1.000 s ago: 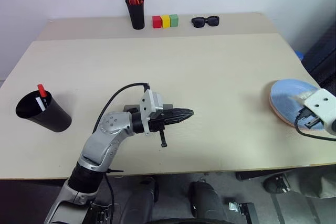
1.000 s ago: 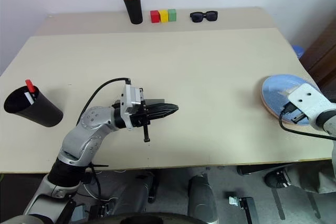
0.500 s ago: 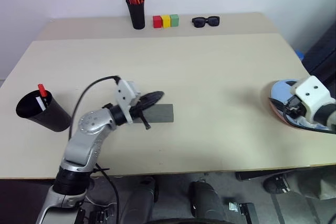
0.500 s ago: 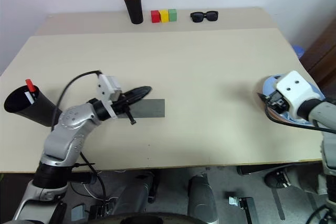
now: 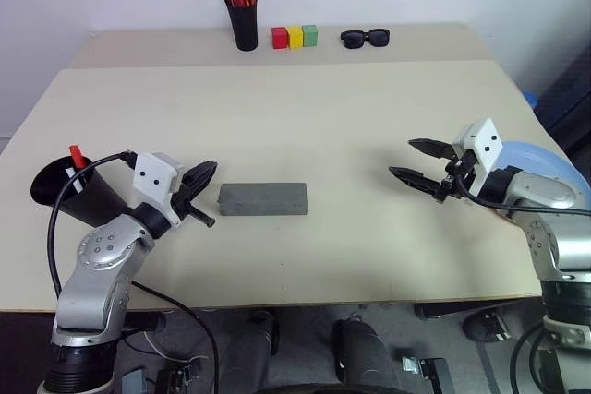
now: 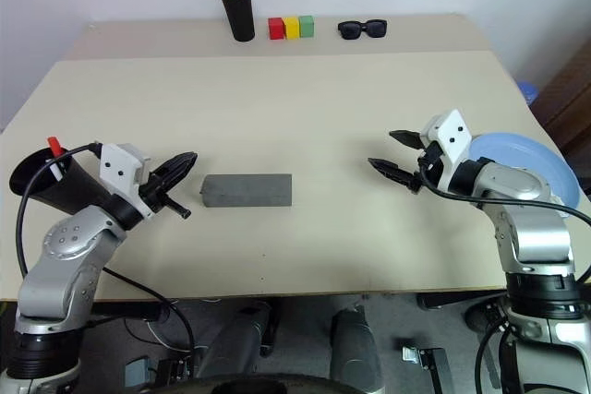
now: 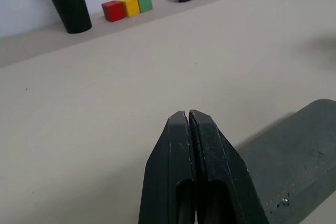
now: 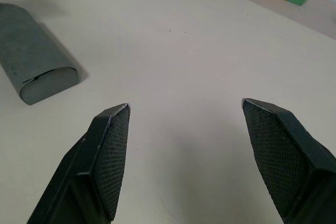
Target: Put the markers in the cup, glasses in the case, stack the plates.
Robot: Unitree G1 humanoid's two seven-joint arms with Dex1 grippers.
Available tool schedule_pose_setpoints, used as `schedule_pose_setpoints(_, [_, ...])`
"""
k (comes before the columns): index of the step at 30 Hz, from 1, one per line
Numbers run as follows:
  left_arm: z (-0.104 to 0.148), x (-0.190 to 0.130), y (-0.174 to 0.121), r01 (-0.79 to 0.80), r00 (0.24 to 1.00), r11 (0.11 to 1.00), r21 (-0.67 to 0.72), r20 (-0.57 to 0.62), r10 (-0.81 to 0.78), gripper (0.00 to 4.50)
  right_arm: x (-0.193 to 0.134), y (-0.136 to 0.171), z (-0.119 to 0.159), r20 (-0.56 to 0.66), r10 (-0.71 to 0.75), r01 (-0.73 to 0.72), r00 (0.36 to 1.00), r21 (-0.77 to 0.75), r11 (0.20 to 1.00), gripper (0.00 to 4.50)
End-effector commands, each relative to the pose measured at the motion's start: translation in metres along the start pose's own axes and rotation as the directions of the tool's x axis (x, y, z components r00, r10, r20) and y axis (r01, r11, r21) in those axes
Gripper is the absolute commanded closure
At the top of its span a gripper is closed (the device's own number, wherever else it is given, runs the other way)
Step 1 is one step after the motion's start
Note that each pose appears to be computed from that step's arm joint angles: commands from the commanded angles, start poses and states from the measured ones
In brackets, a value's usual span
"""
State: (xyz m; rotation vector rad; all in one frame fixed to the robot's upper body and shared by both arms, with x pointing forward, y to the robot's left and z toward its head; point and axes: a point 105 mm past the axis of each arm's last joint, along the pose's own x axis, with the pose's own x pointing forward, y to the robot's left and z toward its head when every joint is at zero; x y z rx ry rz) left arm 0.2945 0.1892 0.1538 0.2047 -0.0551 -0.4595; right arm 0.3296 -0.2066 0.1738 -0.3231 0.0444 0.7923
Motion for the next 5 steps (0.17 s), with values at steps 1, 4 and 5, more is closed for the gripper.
schedule_pose_setpoints(1, [0.0119, -0.0075, 0.0064, -0.034, 0.999, 0.999, 0.027, 0.028, 0.034, 4.50, 0.0041, -0.0027, 0.0084, 0.028, 0.008, -0.006, 1.000, -0.049, 0.999, 1.06])
schedule_pose_setpoints(4, [0.0109, -0.0124, 0.0071, -0.040, 0.999, 0.999, 0.016, 0.025, 0.040, 4.50, 0.0084, -0.0015, 0.0074, 0.030, 0.016, -0.015, 0.999, -0.050, 0.999, 1.06])
schedule_pose_setpoints(5, [0.0099, -0.0132, 0.0077, -0.043, 0.999, 0.999, 0.016, 0.021, 0.043, 4.50, 0.0099, -0.0013, 0.0073, 0.031, 0.018, -0.016, 0.999, -0.051, 0.999, 1.06])
